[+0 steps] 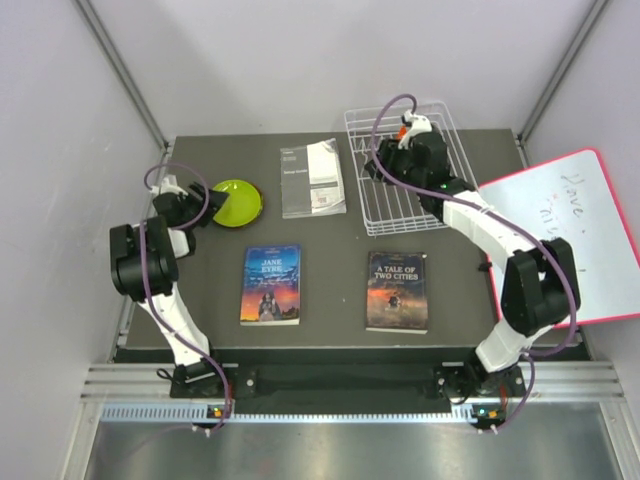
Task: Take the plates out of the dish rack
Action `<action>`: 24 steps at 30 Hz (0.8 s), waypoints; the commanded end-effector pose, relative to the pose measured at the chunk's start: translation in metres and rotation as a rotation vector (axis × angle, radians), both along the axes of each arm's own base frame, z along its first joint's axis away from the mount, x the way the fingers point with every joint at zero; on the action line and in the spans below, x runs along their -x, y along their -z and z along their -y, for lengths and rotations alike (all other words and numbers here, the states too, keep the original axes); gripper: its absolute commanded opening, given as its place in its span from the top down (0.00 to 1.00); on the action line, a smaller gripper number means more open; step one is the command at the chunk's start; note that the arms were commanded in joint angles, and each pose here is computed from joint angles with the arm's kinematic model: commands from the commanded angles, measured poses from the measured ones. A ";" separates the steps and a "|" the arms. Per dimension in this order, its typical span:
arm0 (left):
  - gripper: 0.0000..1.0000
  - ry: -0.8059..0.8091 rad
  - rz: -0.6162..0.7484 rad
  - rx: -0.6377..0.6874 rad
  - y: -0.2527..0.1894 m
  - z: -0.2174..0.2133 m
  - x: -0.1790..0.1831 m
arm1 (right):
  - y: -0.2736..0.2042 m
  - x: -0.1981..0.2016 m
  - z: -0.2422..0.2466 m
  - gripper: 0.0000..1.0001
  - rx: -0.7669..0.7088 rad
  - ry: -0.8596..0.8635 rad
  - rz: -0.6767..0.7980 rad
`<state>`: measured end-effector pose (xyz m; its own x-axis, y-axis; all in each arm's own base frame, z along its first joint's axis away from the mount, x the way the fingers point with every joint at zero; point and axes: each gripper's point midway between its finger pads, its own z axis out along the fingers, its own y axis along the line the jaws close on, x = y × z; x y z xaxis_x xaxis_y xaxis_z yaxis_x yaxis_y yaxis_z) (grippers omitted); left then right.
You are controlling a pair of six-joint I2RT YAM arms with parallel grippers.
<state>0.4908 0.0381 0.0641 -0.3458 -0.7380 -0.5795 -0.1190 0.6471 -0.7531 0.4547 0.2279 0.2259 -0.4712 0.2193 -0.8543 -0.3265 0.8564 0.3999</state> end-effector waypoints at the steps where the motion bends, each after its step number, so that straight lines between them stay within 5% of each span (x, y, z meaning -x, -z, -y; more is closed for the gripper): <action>1: 0.10 0.002 -0.018 -0.034 0.001 -0.005 -0.002 | -0.027 -0.026 0.012 0.44 0.065 0.063 0.086; 3: 0.01 0.006 -0.045 -0.043 0.004 -0.004 0.001 | -0.021 -0.033 0.023 0.44 0.123 0.113 0.065; 17: 0.01 -0.045 -0.047 -0.214 -0.052 -0.008 0.013 | 0.007 -0.098 0.086 0.42 0.412 0.396 0.040; 24: 0.01 0.044 0.046 -0.247 -0.082 0.049 0.021 | 0.024 -0.130 0.113 0.42 0.441 0.462 0.019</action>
